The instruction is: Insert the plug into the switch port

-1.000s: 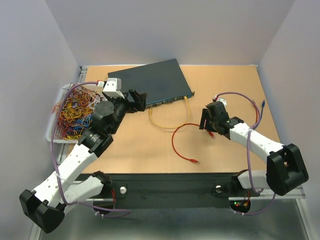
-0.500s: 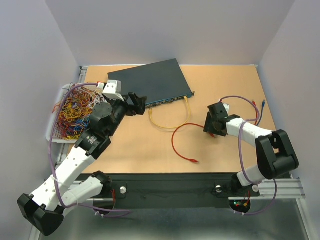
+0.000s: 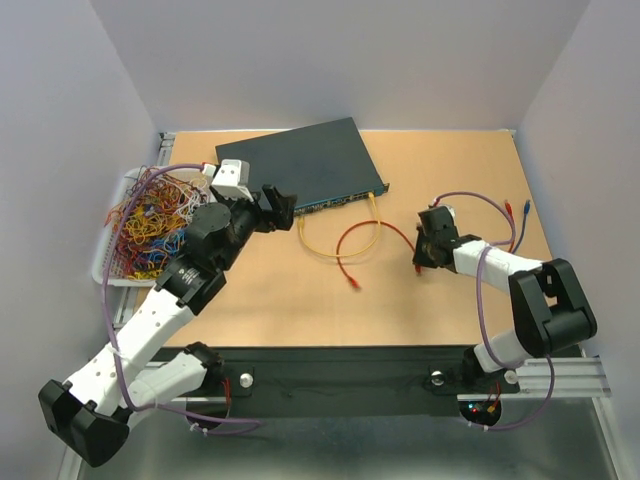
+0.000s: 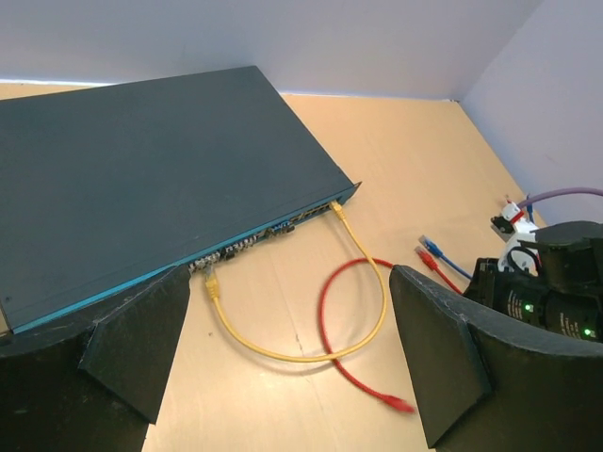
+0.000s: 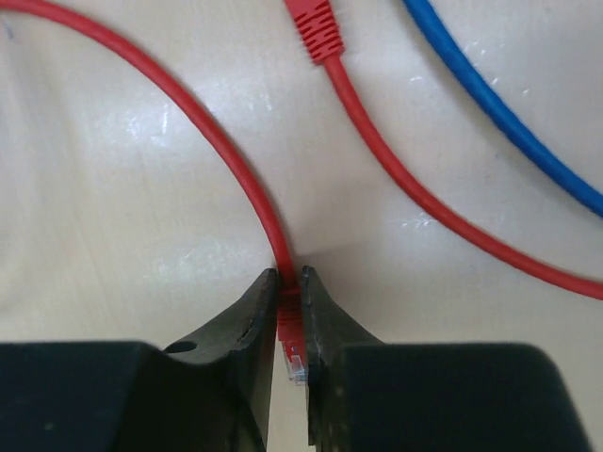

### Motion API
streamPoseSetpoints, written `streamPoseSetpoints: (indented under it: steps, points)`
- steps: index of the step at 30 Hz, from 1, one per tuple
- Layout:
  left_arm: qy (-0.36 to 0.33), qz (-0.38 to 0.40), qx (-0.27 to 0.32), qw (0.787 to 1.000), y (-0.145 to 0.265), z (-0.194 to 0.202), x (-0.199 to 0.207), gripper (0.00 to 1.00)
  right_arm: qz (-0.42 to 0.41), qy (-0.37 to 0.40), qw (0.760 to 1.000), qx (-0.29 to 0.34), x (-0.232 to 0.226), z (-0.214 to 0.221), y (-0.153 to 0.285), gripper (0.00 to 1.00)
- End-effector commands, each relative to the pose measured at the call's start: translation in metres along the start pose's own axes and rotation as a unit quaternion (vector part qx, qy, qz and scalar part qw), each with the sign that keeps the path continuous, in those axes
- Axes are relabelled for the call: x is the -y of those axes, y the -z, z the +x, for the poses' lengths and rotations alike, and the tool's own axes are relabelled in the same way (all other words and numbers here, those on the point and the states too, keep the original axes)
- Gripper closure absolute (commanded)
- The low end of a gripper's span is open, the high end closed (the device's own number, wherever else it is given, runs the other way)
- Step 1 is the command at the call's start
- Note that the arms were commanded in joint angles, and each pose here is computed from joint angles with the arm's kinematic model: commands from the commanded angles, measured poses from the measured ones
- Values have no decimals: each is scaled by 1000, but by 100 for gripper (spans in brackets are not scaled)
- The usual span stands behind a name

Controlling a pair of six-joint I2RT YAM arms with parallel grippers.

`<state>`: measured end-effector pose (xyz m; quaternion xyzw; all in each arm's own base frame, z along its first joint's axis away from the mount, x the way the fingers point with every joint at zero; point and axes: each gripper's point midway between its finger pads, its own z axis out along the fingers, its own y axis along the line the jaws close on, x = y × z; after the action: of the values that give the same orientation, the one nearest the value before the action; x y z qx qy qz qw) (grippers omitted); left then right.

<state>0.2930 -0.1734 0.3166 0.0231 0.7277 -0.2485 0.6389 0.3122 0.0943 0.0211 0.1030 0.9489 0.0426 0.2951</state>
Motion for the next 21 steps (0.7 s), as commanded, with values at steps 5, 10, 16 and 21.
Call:
streamPoseSetpoints:
  steps: [5, 10, 16, 21]
  points:
    - [-15, 61, -1, 998, -5, -9, 25, 2, -117, 36, 992, -34, -32, 20, 22, 99]
    - [-39, 128, 12, 991, -1, -34, 55, 2, -164, 57, 985, 22, -59, -16, 64, 100]
    - [-67, 190, 20, 979, -2, -54, 86, 3, -59, 128, 984, 107, -61, -69, 114, 100]
    - [-108, 229, 30, 967, -4, -66, 108, 3, -25, 192, 972, 131, -81, -93, 147, 100]
